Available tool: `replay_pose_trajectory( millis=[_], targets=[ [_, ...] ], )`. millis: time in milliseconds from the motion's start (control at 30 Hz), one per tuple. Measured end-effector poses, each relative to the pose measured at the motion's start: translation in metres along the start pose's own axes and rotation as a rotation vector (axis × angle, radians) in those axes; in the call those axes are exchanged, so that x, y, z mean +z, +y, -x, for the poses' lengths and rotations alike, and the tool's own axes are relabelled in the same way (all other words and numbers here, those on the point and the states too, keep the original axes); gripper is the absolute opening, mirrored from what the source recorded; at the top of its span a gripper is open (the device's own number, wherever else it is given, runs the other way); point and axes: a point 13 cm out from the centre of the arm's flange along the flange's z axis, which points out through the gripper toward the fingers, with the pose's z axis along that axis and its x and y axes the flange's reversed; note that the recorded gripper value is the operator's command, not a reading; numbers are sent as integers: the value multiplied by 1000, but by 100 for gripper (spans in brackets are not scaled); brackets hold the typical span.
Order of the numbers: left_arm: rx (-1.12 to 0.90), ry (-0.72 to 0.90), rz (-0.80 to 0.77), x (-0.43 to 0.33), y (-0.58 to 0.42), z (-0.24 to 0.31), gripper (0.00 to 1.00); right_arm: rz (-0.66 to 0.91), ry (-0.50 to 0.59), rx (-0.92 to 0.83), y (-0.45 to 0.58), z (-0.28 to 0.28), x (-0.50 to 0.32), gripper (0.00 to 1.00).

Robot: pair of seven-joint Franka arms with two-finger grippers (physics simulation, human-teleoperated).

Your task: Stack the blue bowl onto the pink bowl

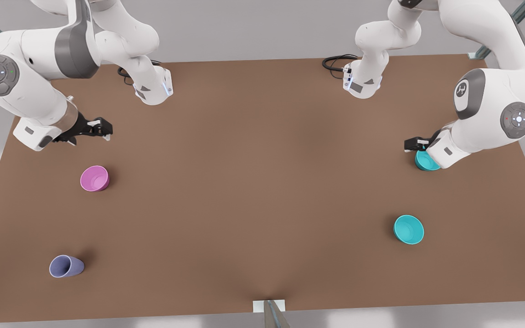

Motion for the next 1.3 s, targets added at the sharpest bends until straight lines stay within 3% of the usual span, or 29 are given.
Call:
replay_pose_trajectory(
  millis=[133,233,300,367,500,733,1100,1300],
  targets=[
    [2,29,1,2,0,-7,100,1,13,-6,-5,2,6,100],
    [6,45,1,3,-1,-11,100,30,186,13,-22,-5,97,100],
    [9,53,2,4,-3,-12,100,80,257,140,-101,-4,166,100],
    [13,60,2,6,-4,-13,100,163,278,380,-241,-40,239,100],
    [16,69,2,8,-6,-14,100,212,204,471,-327,-50,319,100],
    [15,77,1,9,-4,-16,100,280,76,424,-326,-8,390,100],
    [15,90,0,15,-3,-14,100,315,38,359,-276,-50,447,100],
    [15,91,0,16,-2,-13,100,310,11,310,-252,-37,467,100]
  ],
)
